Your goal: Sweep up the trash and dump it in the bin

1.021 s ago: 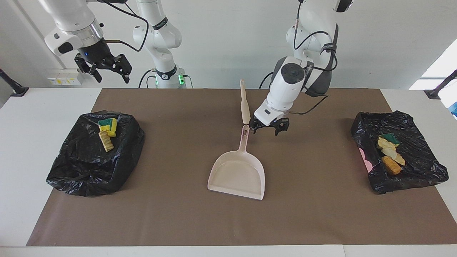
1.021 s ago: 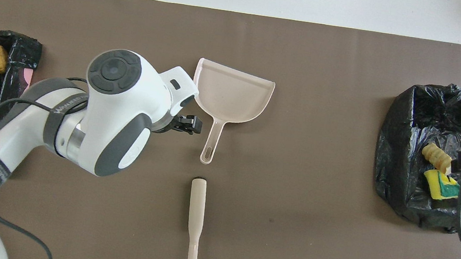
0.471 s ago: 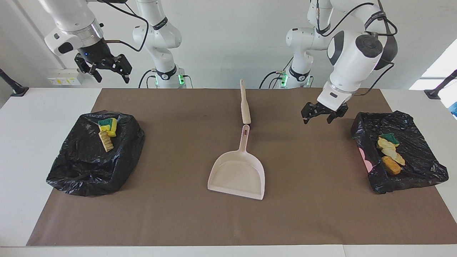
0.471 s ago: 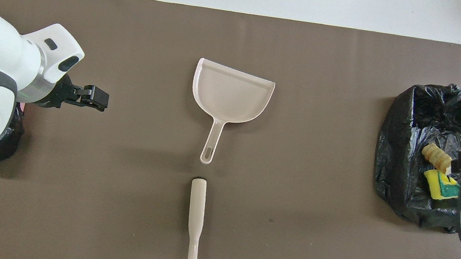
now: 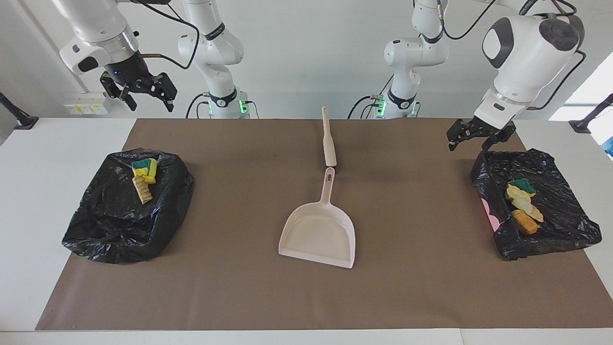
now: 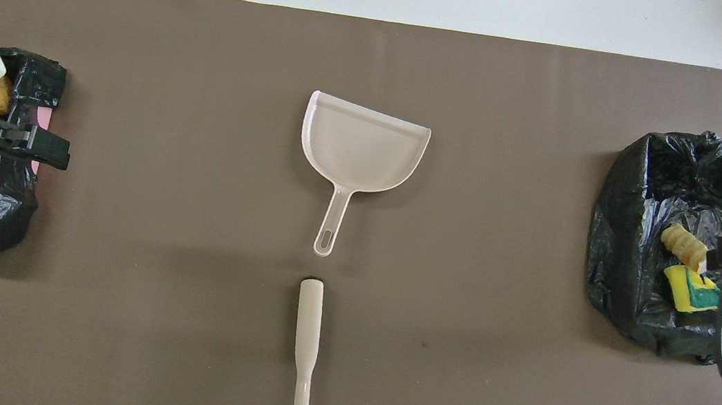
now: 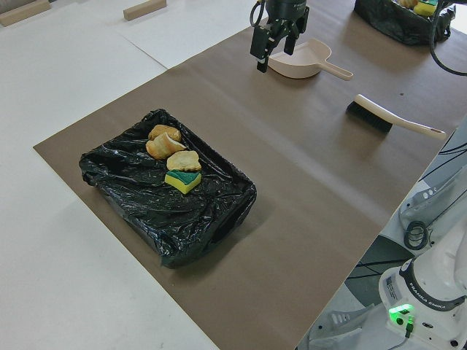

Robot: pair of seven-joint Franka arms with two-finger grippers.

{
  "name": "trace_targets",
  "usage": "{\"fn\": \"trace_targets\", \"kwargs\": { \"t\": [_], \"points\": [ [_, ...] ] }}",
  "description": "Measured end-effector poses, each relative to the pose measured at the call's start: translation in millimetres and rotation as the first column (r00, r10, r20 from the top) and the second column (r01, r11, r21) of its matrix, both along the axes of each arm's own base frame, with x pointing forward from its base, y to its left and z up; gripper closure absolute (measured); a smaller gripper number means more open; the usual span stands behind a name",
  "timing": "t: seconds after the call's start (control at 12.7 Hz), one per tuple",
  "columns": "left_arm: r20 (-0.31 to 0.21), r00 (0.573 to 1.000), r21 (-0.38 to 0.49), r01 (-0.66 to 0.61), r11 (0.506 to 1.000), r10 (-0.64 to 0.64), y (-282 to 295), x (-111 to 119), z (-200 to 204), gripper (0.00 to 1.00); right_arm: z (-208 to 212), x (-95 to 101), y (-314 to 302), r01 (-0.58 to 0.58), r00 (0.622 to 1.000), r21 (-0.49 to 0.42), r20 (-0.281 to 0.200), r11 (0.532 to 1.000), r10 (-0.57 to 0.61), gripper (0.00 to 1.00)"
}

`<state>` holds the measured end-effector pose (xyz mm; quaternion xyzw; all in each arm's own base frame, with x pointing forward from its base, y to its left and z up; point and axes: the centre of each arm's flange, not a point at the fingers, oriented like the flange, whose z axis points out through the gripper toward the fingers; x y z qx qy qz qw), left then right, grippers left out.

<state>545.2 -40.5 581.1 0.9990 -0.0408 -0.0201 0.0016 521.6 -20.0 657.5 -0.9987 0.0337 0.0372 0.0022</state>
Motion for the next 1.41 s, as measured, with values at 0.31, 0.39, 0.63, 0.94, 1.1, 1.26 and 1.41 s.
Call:
{"fn": "trace_targets", "kwargs": {
  "t": [0.31,0.39,0.63,0.94,1.1,1.26,1.41],
  "points": [
    [-0.006,1.0,0.04,0.023,0.999,-0.023,-8,-16,58,0.0,0,0.0,0,0.0,1.0,0.0,0.0,1.0,0.0,0.0],
    [0.002,1.0,0.04,0.023,0.999,-0.023,-8,-19,69,0.0,0,0.0,0,0.0,1.0,0.0,0.0,1.0,0.0,0.0],
    [0.017,1.0,0.04,0.021,0.999,-0.021,-8,-25,80,0.0,0,0.0,0,0.0,1.0,0.0,0.0,1.0,0.0,0.0],
    [0.052,0.999,0.033,0.015,0.999,-0.017,-6,-21,83,0.0,0,0.0,0,0.0,1.0,0.0,0.0,1.0,0.0,0.0],
    [0.06,0.998,0.015,0.008,1.0,-0.009,-3,-20,83,0.0,0,0.0,0,0.0,1.0,0.0,0.0,1.0,0.0,0.0],
    [0.06,0.998,0.011,0.0,1.0,-0.001,1,-19,83,0.0,0,0.0,0,0.0,1.0,0.0,0.0,1.0,0.0,0.0],
    [0.055,0.999,0.004,-0.003,1.0,0.003,2,-19,81,0.0,0,0.0,0,0.0,1.0,0.0,0.0,1.0,0.0,0.0]
  ]
}}
